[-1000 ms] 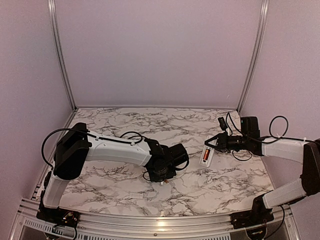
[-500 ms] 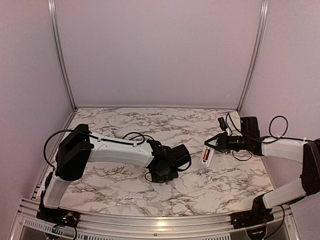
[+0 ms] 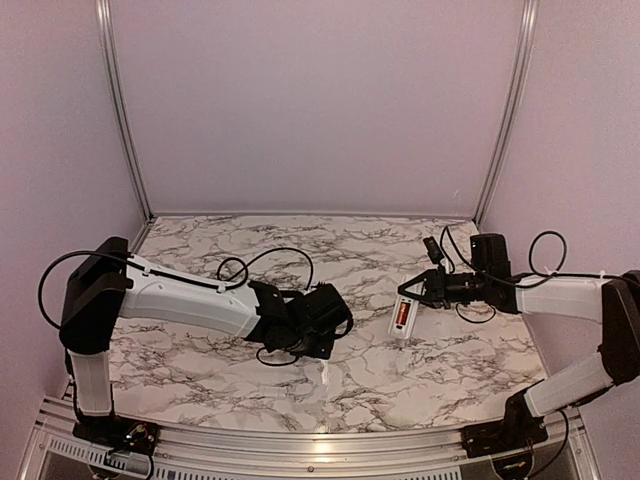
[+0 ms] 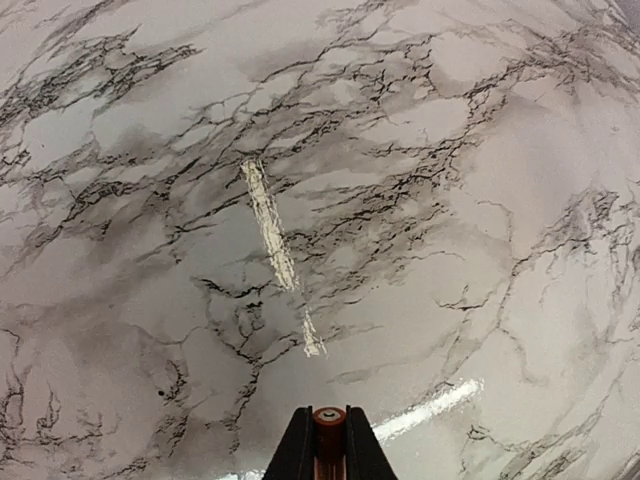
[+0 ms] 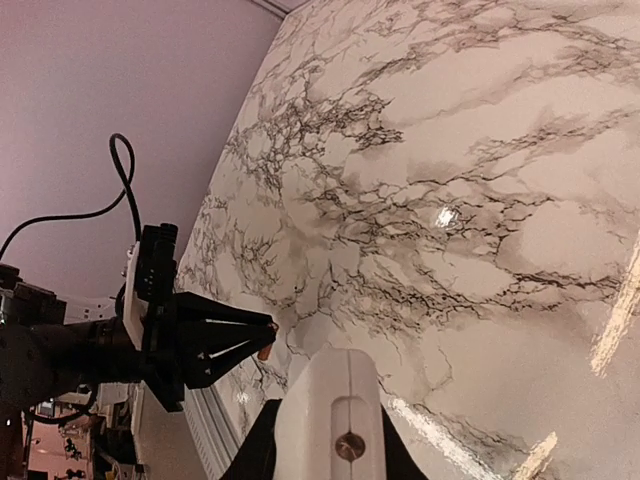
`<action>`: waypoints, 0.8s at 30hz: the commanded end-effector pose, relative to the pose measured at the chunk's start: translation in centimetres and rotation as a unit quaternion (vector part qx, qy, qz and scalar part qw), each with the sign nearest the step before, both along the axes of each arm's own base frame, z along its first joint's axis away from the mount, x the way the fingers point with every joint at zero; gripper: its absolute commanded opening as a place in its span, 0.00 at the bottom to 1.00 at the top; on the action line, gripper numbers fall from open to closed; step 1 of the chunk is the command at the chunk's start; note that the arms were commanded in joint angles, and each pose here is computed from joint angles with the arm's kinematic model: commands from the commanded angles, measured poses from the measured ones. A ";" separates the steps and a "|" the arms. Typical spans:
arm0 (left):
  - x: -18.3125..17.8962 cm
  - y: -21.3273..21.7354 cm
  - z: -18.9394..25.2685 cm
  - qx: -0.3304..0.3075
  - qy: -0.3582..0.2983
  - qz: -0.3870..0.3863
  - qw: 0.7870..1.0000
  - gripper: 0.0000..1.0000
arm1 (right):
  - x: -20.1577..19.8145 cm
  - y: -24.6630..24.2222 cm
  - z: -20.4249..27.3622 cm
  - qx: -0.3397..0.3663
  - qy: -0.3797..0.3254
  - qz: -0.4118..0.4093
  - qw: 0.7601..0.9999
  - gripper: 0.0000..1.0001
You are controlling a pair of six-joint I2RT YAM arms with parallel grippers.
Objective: Load the batteries into the remote control
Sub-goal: Pick up the battery from the center of the board, then place the battery in the battery compartment.
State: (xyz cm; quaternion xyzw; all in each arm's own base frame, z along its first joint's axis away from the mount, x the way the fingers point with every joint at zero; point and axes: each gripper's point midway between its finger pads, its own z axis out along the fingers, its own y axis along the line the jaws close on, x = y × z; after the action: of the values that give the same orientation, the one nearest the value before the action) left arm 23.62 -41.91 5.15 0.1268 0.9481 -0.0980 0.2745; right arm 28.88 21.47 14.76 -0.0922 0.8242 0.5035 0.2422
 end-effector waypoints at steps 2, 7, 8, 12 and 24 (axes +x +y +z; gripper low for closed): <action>1.2 -2.0 13.6 -0.213 -0.172 -0.093 0.957 0.00 | -0.7 2.6 2.1 0.045 -0.019 0.040 0.998 0.00; -0.1 -2.1 19.3 -0.285 -0.247 -0.149 0.914 0.00 | -1.7 5.0 3.2 0.072 -0.021 0.066 0.995 0.00; -0.5 -2.3 20.2 -0.298 -0.259 -0.162 0.904 0.00 | -1.9 5.5 3.4 0.077 -0.021 0.071 0.994 0.00; -2.0 -3.3 22.1 -0.330 -0.280 -0.207 0.877 0.00 | -2.4 7.5 5.0 0.101 -0.031 0.087 0.991 0.00; -3.7 -6.6 20.9 -0.312 -0.289 -0.246 0.871 0.00 | -3.3 11.4 7.6 0.148 -0.030 0.105 0.983 0.00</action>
State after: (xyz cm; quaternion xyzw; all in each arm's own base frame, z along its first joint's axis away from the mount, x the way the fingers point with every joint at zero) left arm 19.89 -47.36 25.58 0.2757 0.6965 -0.4143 0.5169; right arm 24.81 31.69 19.38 -0.1550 0.7448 0.6177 0.1994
